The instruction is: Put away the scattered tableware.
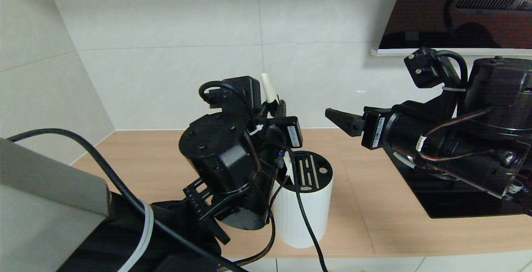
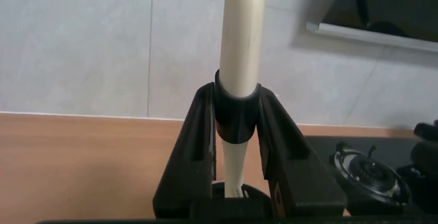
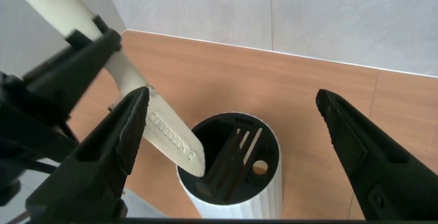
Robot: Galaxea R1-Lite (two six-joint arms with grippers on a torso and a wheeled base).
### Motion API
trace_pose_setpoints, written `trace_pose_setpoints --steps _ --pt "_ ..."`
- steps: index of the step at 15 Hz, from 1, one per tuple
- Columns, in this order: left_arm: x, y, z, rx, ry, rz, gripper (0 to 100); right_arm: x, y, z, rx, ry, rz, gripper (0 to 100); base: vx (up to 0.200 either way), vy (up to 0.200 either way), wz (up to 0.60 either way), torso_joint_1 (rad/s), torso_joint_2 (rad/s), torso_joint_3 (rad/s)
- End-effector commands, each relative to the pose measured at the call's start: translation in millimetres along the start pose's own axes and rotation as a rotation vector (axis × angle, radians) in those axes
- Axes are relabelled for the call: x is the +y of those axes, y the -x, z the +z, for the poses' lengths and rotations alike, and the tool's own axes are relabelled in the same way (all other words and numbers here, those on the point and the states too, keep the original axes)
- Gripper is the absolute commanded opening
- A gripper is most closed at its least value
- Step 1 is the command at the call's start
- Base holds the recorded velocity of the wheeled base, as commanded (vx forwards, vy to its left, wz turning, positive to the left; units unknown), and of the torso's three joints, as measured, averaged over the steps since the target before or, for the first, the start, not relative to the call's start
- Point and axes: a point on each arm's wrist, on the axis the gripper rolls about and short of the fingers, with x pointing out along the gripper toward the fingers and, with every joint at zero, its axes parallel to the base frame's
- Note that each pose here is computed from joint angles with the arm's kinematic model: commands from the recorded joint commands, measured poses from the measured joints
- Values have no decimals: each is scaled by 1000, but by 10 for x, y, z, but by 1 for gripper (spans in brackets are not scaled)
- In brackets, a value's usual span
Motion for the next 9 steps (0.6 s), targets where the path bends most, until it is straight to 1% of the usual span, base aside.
trace_pose_setpoints --steps 1,2,3,6,7,9 --pt "-15 -37 -154 21 -17 -4 0 -1 1 0 0 0 -1 100 0 0 0 0 0 0" --pt "-18 -41 -180 24 -19 -8 0 3 1 -1 0 0 1 100 0 0 0 0 0 0" --pt "-25 -55 -252 31 -25 -11 0 3 5 3 -2 -1 1 100 0 0 0 0 0 0" --pt "-26 -66 -360 52 -42 -9 0 -1 5 4 -2 -1 0 100 0 0 0 0 0 0" --pt "-26 -69 -383 56 -44 -9 0 3 6 -1 0 0 1 100 0 0 0 0 0 0" --pt "-33 -85 -480 72 -57 -7 0 1 3 -9 3 0 0 100 0 0 0 0 0 0"
